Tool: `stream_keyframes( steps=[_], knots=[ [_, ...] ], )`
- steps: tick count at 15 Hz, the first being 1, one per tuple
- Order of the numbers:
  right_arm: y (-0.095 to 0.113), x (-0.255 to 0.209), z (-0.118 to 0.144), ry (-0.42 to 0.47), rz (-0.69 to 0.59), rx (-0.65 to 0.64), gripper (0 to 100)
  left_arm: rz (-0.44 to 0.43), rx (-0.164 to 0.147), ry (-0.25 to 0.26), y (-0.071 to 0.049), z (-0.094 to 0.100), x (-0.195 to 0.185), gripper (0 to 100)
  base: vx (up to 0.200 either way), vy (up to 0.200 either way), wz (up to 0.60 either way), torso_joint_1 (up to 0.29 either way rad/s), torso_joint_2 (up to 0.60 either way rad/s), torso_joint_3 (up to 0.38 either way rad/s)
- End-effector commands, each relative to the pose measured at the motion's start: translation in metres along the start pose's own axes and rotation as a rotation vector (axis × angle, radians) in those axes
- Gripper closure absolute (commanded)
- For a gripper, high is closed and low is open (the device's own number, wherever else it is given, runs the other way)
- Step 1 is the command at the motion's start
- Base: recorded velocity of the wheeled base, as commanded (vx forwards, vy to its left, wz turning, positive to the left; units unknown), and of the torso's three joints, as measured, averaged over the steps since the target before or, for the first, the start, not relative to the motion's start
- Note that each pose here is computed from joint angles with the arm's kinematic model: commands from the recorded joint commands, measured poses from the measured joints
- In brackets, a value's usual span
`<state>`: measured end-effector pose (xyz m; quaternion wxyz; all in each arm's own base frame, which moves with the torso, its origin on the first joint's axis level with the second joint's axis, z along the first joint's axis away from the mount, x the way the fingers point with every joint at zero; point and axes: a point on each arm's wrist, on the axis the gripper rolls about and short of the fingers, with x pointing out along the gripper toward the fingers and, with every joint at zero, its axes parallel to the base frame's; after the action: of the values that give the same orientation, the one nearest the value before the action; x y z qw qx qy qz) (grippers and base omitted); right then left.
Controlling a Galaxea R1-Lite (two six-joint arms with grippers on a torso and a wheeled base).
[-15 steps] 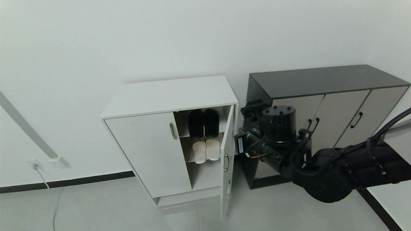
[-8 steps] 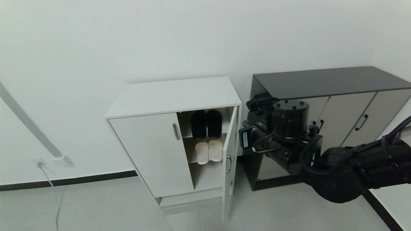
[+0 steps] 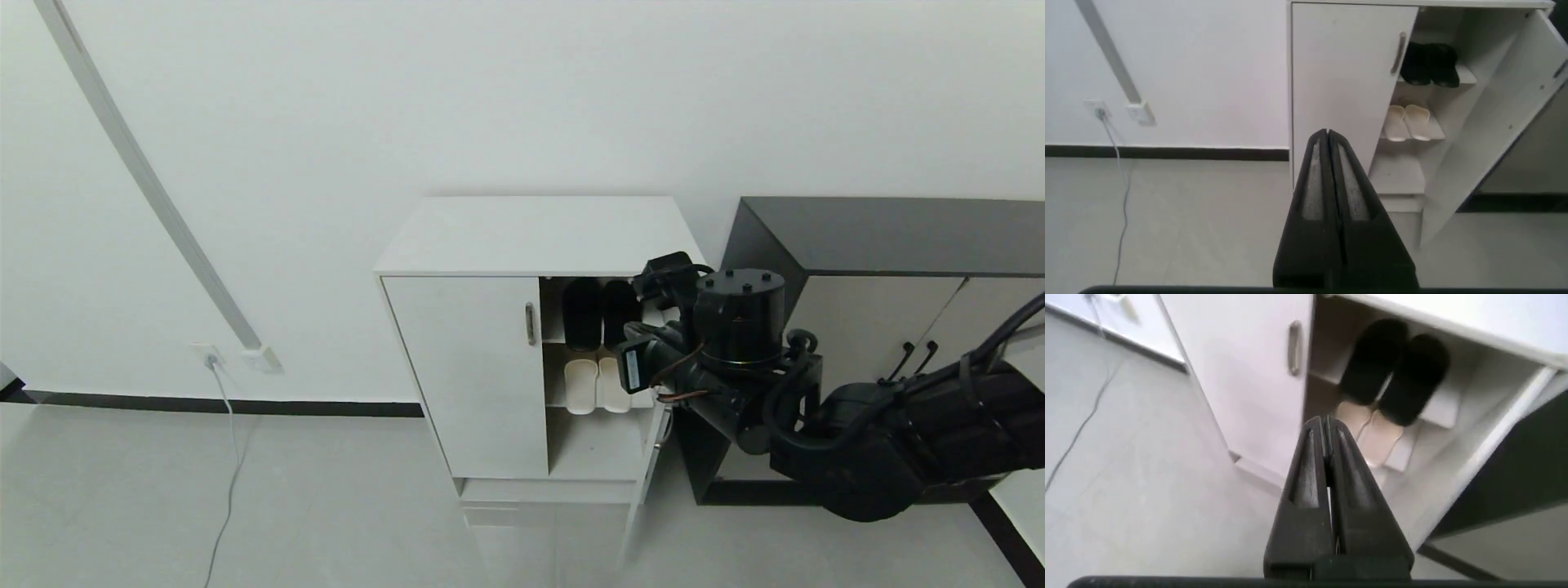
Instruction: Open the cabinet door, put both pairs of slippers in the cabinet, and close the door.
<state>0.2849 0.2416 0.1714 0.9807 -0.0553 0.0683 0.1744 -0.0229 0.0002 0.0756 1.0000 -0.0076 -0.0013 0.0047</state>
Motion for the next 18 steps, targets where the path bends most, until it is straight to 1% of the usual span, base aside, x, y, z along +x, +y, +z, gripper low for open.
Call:
stream_keyframes(
  steps=[1,2,3,6,9,12,15,18],
  knots=[
    [-0.004,-0.002,-0.001,0.004,-0.009,-0.001,100,0.000,0.000,0.001,0.000,0.000,0.000,100,0.000,0.000,0.00,0.000,0.00,0.000],
    [-0.012,-0.005,-0.001,0.013,-0.033,-0.011,100,0.000,0.001,0.001,0.000,0.000,0.000,100,0.000,0.000,0.00,0.000,0.00,0.000],
    [-0.021,-0.012,-0.008,0.039,-0.061,-0.020,100,0.000,0.000,0.001,0.000,0.000,0.000,100,0.000,0.000,0.00,0.000,0.00,0.000],
    [-0.034,-0.028,-0.025,0.103,-0.081,-0.038,100,0.000,0.000,0.001,0.000,0.000,0.000,100,0.000,0.000,0.00,0.000,0.00,0.000],
    [-0.043,-0.050,-0.042,0.164,-0.087,-0.054,100,0.000,0.000,0.001,0.000,0.000,0.000,100,0.200,0.000,0.00,-0.002,0.00,0.001],
    [-0.050,-0.062,-0.052,0.201,-0.093,-0.060,100,0.000,0.000,0.001,0.000,0.000,0.000,100,0.200,0.000,0.00,0.004,0.00,0.004],
    [-0.050,-0.058,-0.063,0.243,-0.098,-0.073,100,0.000,-0.002,0.001,0.000,0.000,0.000,100,0.000,0.000,0.00,0.000,0.00,0.000],
    [-0.047,-0.051,-0.071,0.264,-0.092,-0.073,100,0.000,-0.002,0.001,0.000,0.000,0.000,100,0.000,0.000,0.00,0.000,0.00,0.000]
  ],
)
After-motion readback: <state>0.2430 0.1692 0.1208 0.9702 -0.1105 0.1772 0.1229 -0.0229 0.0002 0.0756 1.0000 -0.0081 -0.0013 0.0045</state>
